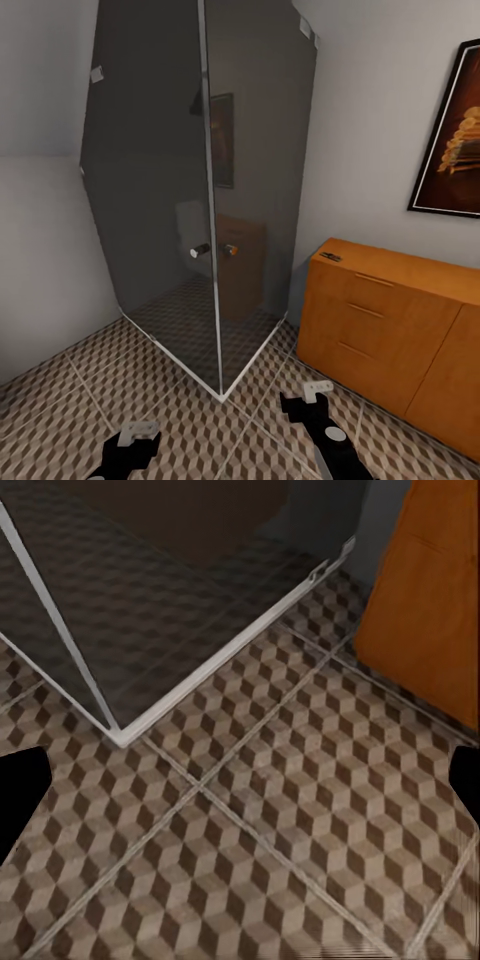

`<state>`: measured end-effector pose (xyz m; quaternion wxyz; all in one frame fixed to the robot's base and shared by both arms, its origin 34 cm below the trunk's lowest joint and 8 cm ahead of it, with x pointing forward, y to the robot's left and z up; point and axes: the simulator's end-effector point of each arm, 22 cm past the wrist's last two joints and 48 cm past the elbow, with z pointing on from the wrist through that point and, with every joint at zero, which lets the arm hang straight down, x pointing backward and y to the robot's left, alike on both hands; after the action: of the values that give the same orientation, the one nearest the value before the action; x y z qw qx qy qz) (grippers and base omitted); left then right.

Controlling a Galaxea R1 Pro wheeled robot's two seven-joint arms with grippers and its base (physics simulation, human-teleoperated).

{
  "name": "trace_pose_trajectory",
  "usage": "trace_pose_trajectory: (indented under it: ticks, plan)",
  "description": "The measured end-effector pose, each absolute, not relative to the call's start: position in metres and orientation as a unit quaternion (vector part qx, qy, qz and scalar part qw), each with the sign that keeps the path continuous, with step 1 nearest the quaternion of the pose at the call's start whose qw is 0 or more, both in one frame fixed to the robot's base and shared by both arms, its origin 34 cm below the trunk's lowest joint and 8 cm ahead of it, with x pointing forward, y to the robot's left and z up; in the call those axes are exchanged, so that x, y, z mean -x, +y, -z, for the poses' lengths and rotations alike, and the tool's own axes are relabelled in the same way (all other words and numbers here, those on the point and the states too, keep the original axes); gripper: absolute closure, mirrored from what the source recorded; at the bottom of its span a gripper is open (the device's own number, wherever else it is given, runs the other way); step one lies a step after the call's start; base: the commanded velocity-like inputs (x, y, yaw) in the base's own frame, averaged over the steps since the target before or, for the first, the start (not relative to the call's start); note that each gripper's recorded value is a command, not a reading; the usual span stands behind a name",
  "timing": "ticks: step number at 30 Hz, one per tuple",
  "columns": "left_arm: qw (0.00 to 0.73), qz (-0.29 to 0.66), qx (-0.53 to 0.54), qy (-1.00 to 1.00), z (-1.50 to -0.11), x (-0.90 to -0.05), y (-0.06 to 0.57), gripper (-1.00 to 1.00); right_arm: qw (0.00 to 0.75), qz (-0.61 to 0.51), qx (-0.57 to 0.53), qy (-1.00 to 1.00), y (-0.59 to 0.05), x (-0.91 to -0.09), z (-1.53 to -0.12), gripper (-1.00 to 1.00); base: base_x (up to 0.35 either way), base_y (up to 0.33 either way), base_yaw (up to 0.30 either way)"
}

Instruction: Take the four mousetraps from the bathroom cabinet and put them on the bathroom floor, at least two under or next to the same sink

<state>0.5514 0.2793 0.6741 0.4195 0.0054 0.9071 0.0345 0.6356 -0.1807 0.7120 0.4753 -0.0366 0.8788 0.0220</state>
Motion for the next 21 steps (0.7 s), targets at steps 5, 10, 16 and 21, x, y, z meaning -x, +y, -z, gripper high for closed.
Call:
trace_pose_trajectory:
  ticks: [5,10,16,21]
  plan:
    - [0.418,-0.034,-0.006,0.908,-0.6728,-0.5509,0.2791,-1.00,0.474,-0.022,0.037,0.880,-0.1807,-0.6352,-0.7105,-1.00,0.000,0.000,-0.277]
    - [0.416,-0.034,-0.006,0.908,-0.6713,-0.5502,0.2791,-1.00,0.473,-0.022,0.037,0.880,-0.1802,-0.6349,-0.7090,-1.00,0.000,0.000,-0.278]
    - [0.414,-0.035,-0.005,0.909,-0.6694,-0.5494,0.2795,-1.00,0.471,-0.022,0.037,0.881,-0.1803,-0.6344,-0.7071,-1.00,0.000,0.000,-0.278]
    - [0.413,-0.034,-0.006,0.910,-0.6681,-0.5489,0.2792,-1.00,0.470,-0.023,0.037,0.882,-0.1798,-0.6341,-0.7057,-1.00,0.000,0.000,-0.278]
